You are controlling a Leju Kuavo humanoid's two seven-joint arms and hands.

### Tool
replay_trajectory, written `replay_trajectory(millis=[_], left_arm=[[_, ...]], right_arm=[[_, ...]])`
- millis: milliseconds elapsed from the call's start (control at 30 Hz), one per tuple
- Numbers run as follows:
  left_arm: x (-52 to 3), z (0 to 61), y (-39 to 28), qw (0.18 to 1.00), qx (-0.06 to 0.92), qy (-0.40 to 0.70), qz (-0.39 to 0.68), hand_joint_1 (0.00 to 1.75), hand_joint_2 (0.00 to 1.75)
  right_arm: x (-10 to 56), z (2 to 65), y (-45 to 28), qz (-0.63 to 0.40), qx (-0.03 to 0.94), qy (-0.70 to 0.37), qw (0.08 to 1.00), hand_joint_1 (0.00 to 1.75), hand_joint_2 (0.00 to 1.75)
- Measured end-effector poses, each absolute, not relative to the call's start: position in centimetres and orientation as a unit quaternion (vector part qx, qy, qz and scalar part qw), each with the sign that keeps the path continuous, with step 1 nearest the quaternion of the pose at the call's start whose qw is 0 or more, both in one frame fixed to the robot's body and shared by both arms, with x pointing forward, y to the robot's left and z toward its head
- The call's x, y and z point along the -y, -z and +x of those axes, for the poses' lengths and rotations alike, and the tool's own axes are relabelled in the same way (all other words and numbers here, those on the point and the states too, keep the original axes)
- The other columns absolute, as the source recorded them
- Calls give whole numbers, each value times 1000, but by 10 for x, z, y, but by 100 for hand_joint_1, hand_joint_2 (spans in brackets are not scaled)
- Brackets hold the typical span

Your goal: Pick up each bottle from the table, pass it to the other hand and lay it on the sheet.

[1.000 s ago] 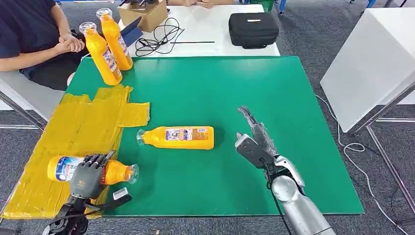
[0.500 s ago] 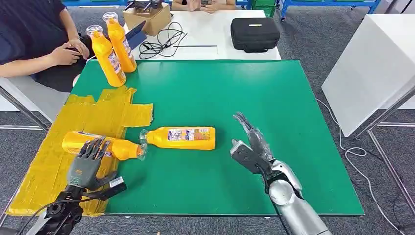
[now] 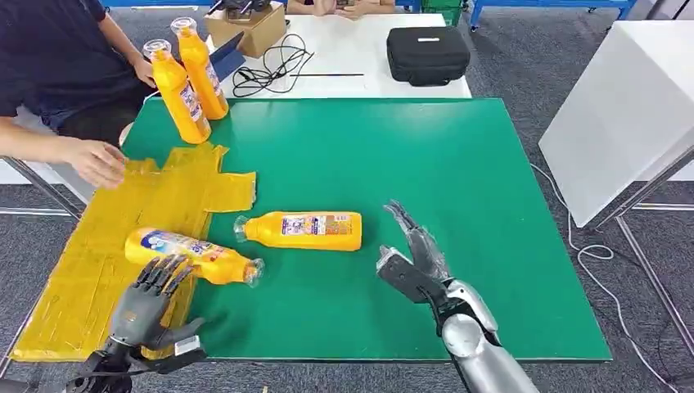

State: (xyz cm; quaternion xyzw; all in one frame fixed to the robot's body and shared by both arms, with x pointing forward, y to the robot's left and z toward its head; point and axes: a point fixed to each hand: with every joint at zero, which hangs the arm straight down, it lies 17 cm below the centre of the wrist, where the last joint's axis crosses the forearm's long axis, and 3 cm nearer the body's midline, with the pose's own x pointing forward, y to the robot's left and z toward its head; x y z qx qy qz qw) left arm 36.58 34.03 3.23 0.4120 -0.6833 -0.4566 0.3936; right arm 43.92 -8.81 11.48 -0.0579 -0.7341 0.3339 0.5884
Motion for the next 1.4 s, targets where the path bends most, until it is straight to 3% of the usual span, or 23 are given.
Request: replay_trajectory(millis=[167, 367, 633, 867, 900, 1033, 1100, 1400], left_arm=[[-370, 353, -113, 400, 756, 287, 432, 0, 0], [-386, 331, -213, 371, 840, 93, 385, 0, 0], [-372, 319, -272, 320, 885, 47, 334, 0, 0], [-360, 325, -277, 353, 912, 22, 206, 0, 0], [-357, 326, -276, 361, 916, 18, 174, 0, 0], [-349, 342, -262, 429, 902, -41, -35, 0, 0], [-349, 351, -260, 434, 895, -61, -90, 0, 0], [-338, 386, -264, 428, 897, -64, -86, 0, 0]], right_arm=[[92, 432, -107, -59, 731, -330, 595, 0, 0], [90, 432, -109, -61, 734, -322, 594, 0, 0], [99, 425, -98, -63, 727, -316, 606, 0, 0], [102, 424, -96, -73, 723, -324, 606, 0, 0], [102, 424, -96, -76, 723, -327, 604, 0, 175], [92, 440, -108, -88, 720, -366, 583, 0, 175], [76, 457, -128, -98, 723, -390, 562, 0, 175], [20, 494, -194, -126, 740, -430, 501, 0, 175]])
